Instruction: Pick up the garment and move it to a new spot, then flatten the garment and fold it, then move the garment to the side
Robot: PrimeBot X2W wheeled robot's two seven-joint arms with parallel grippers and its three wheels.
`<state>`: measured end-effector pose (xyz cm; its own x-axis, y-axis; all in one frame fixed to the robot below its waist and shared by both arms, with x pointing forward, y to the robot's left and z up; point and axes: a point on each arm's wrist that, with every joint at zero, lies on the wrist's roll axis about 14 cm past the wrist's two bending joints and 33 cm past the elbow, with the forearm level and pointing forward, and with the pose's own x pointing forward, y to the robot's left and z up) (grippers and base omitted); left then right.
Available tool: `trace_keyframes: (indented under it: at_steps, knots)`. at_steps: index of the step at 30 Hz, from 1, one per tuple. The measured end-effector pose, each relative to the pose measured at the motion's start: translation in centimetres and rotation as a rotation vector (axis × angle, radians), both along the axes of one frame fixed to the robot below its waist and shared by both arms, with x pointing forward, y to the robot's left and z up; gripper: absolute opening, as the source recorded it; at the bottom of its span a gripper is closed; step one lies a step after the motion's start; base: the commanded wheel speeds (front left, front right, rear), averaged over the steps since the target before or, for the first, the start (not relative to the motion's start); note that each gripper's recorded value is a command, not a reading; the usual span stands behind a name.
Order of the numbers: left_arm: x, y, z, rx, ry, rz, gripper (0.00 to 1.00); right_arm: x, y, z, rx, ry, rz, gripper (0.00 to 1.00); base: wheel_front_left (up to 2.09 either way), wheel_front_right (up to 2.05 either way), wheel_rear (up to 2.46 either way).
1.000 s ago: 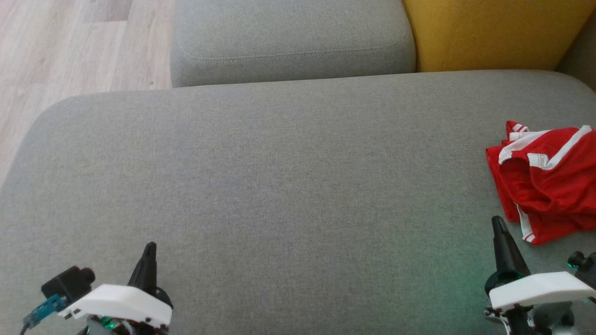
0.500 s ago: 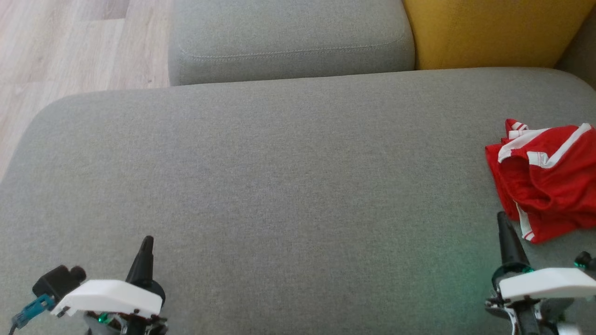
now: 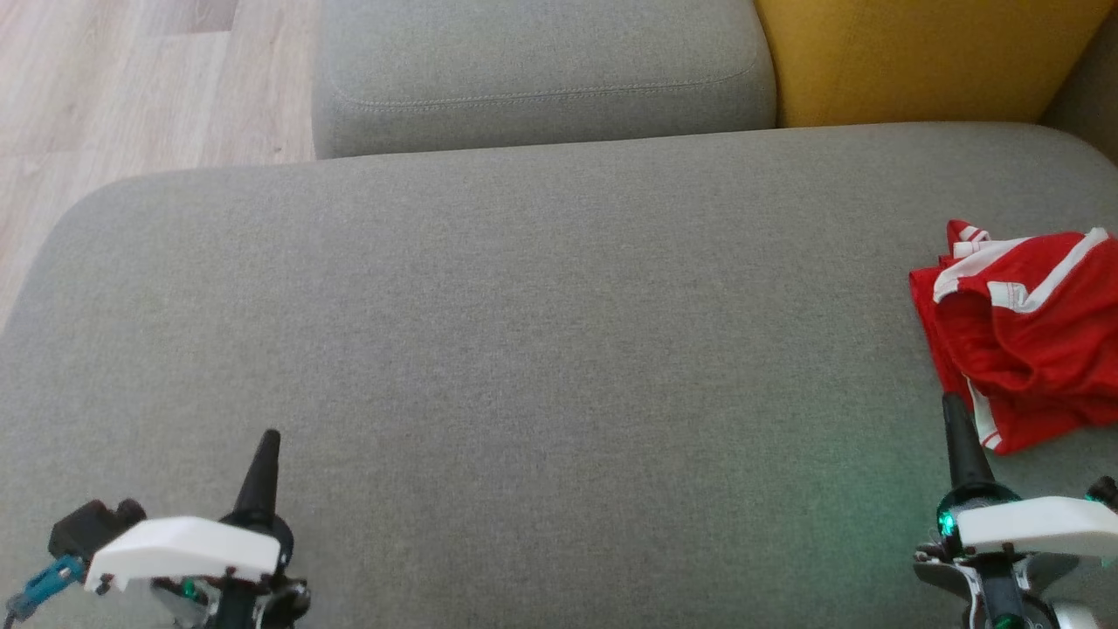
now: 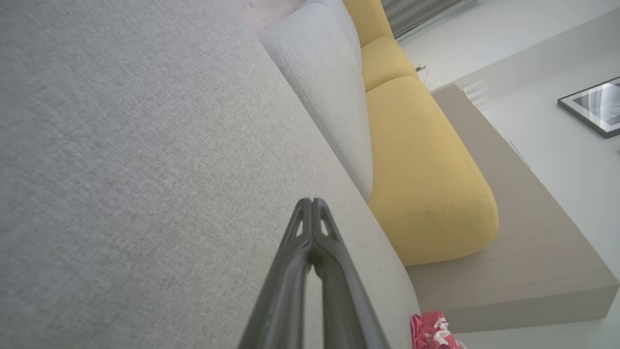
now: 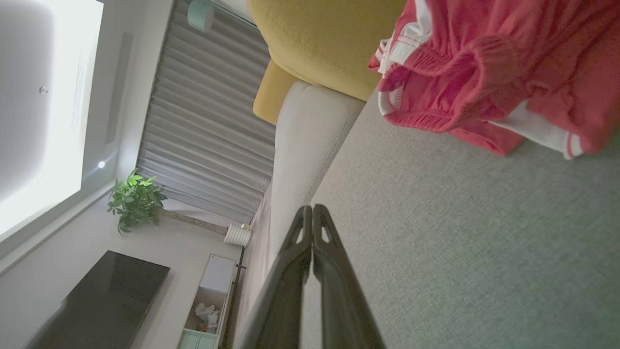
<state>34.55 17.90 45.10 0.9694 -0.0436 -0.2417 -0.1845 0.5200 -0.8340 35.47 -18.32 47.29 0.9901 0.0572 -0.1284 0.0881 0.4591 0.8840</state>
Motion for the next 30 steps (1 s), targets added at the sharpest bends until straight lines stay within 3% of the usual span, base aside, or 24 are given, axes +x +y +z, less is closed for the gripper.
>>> trace_keyframes:
  at_steps: [30]
  knots:
    - [1.7,0.5,1.2,-0.359,-0.057,0.071,0.0,1.1,-1.4,0.1,0.324,-0.011,-0.097,0.0,0.0,0.0,0.0]
